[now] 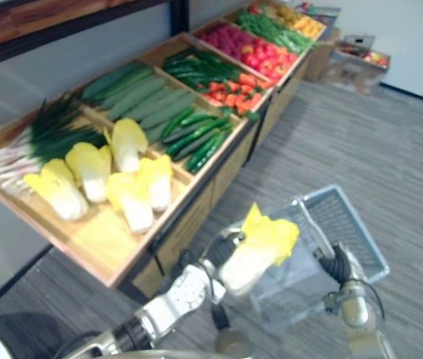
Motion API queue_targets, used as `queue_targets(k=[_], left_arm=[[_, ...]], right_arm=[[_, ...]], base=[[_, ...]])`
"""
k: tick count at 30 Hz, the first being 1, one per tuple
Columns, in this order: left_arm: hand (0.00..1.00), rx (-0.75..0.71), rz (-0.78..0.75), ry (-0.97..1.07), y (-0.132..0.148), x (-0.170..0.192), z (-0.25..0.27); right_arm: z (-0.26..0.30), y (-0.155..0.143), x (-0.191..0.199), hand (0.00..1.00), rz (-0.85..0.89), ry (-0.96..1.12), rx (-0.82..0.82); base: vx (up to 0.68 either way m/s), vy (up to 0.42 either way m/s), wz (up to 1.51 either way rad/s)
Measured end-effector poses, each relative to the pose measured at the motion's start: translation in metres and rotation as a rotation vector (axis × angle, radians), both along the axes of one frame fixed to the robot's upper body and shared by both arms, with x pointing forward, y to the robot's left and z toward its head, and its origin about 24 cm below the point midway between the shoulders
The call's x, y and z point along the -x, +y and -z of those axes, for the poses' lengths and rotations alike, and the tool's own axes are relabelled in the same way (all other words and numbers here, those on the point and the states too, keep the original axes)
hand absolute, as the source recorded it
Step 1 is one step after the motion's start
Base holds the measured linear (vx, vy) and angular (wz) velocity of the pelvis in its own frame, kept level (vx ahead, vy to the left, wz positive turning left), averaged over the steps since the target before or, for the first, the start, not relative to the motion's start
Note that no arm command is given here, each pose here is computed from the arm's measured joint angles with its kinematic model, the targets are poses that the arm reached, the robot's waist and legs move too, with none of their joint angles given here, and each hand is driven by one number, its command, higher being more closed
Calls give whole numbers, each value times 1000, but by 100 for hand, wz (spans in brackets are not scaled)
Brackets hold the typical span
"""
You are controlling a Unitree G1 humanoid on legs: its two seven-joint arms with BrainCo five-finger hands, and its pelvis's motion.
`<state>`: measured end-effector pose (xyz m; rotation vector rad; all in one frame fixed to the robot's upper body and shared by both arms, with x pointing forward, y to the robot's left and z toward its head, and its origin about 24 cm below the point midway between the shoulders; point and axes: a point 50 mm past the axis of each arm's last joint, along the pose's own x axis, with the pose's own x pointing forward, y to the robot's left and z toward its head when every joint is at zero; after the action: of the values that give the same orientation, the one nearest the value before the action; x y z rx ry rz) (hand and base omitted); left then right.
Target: Pick vegetable in the basket
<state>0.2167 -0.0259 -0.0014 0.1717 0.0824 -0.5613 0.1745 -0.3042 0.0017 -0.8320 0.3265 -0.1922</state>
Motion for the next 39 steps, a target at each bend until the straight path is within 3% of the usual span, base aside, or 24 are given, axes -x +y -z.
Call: queue_targets(k=[25, 26, 39], left_arm=[[100, -315, -31, 57, 26, 5, 53], [0, -320, -32, 60, 27, 5, 54], [0, -376, 40, 60, 24, 9, 60]], right_arm=[[5, 22, 13, 100, -80, 16, -191], [6, 23, 14, 100, -83, 18, -194], [11, 33, 13, 100, -109, 32, -215]], base=[[-32, -56, 0], [-21, -64, -5], [-15, -70, 0]])
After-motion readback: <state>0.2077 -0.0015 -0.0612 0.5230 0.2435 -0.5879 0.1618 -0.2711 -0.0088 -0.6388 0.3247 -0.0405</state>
